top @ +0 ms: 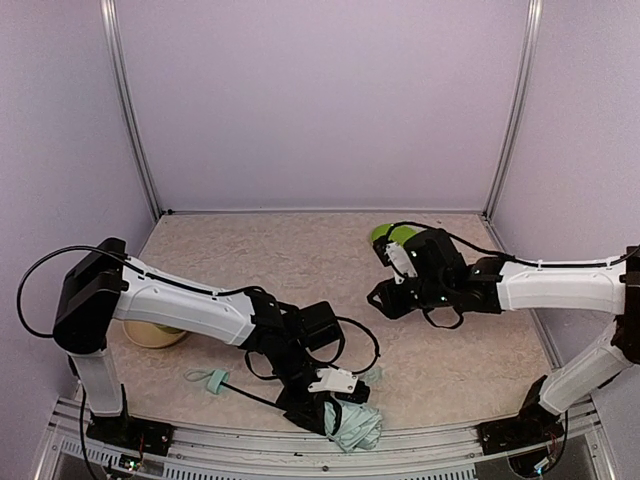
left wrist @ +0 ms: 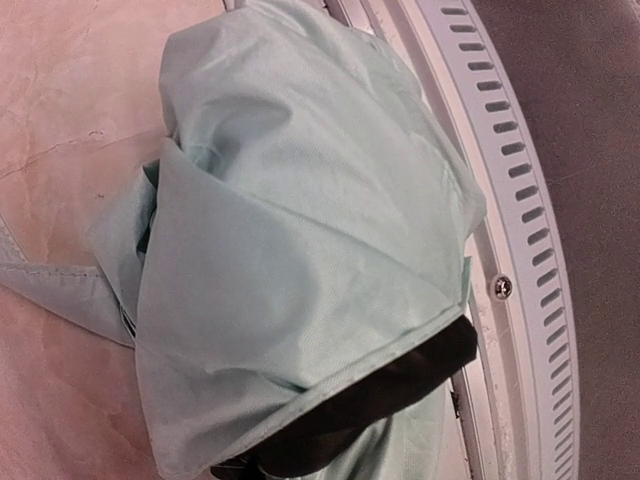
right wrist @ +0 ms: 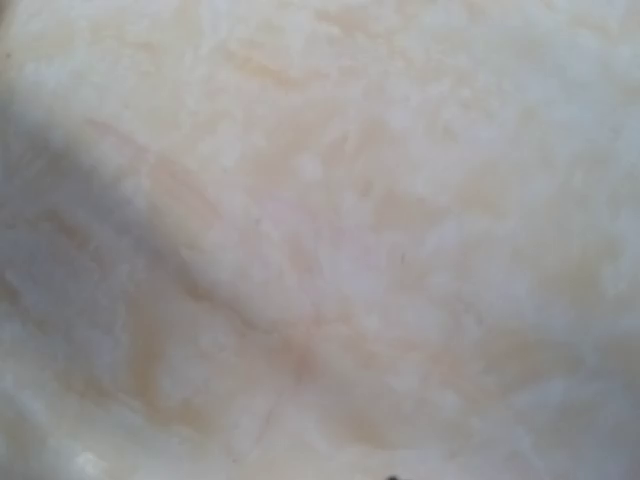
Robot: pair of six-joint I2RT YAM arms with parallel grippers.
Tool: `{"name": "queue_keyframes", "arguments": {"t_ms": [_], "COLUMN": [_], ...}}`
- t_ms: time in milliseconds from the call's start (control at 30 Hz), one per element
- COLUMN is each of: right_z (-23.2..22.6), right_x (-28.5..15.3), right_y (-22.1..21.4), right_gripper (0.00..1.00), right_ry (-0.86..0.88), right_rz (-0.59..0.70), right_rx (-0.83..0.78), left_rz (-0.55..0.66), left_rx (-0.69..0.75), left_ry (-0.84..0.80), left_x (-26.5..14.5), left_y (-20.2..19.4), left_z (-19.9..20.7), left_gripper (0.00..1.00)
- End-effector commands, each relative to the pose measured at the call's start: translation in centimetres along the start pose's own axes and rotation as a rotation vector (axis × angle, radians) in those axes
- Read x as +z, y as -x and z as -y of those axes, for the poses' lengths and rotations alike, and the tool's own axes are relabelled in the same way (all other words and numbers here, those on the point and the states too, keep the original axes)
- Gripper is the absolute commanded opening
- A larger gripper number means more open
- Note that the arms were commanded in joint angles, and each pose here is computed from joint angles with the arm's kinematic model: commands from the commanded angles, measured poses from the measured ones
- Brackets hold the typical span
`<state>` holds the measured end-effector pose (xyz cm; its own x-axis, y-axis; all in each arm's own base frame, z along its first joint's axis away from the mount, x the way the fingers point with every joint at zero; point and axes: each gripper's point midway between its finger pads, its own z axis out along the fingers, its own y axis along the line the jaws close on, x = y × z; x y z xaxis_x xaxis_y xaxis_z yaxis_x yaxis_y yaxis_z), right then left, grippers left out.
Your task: Put away the umbrella
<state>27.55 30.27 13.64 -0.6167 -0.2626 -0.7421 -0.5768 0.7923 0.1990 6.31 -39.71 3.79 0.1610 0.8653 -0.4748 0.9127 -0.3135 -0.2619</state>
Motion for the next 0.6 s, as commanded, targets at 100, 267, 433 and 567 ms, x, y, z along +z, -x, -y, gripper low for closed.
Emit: {"name": "queue_keyframes", "arguments": {"t_ms": [100,267,433,567], "right_z": [1.2,-1.0,-2.8,-4.1], "right_x": [-3.5,-2.5,-2.2,-0.9], "right_y": [-8.0,-10.6,-10.9,-11.7], "right_gripper": [0.5,0.63,0.68,0.7], "right_ry": [-0.275,-0.312,-0.38,-0.382], "right_rz": [-0.322,-0.39,-0.408,-0.456], "right_rx": [0.334,0.466,0.516,0.513], "left_rz": [-0.05,-0.059,-0.078,-0.065], "left_rx": [-0.01,-0.011,-0.01,-0.002], "left_ry": [0.117,0.133,0.13,0.123], "left_x": [0.7,1.1,1.5,1.6], "left_y": [-1.0,-1.3,-2.0,-1.7], "left_z": [-0.4,-0.1,0.0,0.0], "left_gripper": [0.0,0.0,0.0,0.0]}}
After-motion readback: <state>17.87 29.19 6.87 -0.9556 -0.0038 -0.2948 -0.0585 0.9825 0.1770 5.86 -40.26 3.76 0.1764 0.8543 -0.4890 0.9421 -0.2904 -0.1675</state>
